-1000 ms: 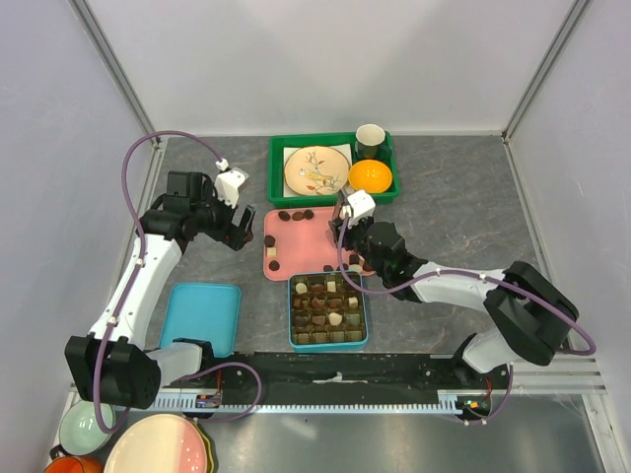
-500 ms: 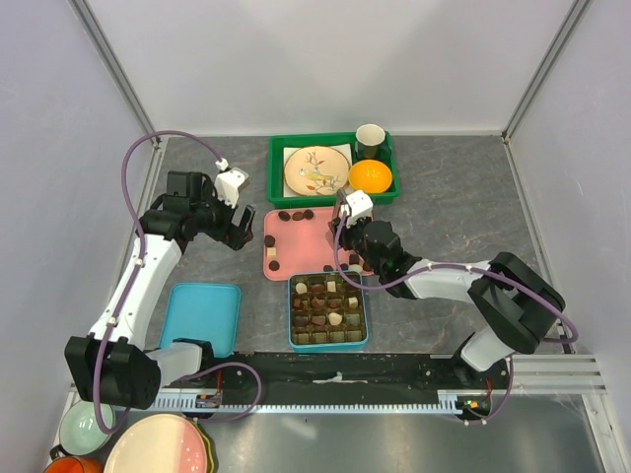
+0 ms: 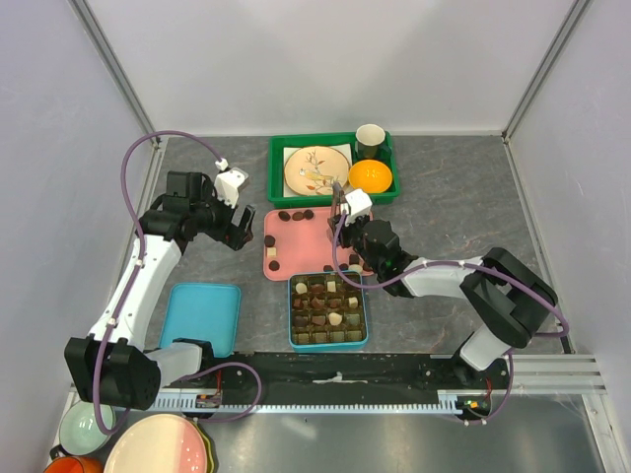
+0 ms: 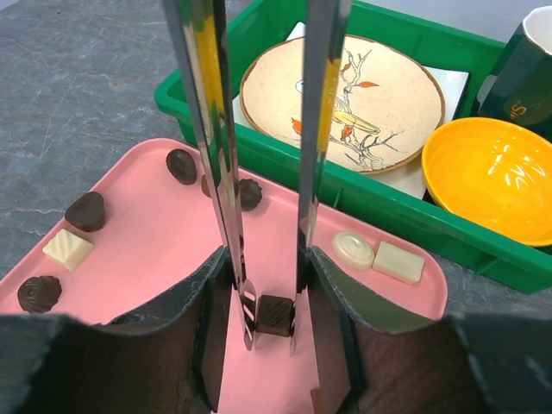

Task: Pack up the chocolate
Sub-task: Pick up the fake chocolate from the plate.

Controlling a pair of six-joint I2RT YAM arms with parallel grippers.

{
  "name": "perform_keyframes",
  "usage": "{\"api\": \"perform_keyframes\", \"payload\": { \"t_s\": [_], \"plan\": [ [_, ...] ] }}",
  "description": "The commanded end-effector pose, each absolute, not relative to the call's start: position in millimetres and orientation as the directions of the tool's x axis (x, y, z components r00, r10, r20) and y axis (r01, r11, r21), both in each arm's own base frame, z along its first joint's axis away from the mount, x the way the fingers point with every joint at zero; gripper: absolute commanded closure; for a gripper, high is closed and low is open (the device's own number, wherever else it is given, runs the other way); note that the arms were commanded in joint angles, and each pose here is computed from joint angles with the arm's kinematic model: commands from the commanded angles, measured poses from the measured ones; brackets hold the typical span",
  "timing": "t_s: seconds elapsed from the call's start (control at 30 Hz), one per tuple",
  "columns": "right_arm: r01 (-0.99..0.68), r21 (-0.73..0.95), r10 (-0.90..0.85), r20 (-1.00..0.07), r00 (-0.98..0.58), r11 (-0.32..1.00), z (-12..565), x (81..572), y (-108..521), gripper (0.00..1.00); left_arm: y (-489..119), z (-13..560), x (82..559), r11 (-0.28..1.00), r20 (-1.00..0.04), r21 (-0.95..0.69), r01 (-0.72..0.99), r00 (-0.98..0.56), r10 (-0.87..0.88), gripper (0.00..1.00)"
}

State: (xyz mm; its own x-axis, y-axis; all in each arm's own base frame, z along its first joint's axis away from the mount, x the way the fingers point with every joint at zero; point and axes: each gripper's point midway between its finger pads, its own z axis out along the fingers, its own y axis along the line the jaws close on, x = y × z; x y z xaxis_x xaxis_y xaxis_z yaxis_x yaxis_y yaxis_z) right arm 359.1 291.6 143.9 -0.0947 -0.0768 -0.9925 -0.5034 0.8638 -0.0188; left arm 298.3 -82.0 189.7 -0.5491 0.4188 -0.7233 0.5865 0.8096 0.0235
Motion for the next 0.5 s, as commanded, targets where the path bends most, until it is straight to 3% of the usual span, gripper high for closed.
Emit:
{"api": "perform_keyframes", "payload": {
  "t_s": [0.0,0.47],
  "plan": [
    [-0.515,0.008,-0.007,-1.0,-0.027,0.857,170,367,301,0.56,-79,201,298,0.808,-0.741,0.055,0.587,-0.518,0.427,0.01],
    [-0.602,-0.025,0.002,-0.999,0.044,0.798,230,332,291,0.67,-78,200,295,0.808,-0.738,0.057,0.586,-0.52,0.429,0.01]
  ]
}}
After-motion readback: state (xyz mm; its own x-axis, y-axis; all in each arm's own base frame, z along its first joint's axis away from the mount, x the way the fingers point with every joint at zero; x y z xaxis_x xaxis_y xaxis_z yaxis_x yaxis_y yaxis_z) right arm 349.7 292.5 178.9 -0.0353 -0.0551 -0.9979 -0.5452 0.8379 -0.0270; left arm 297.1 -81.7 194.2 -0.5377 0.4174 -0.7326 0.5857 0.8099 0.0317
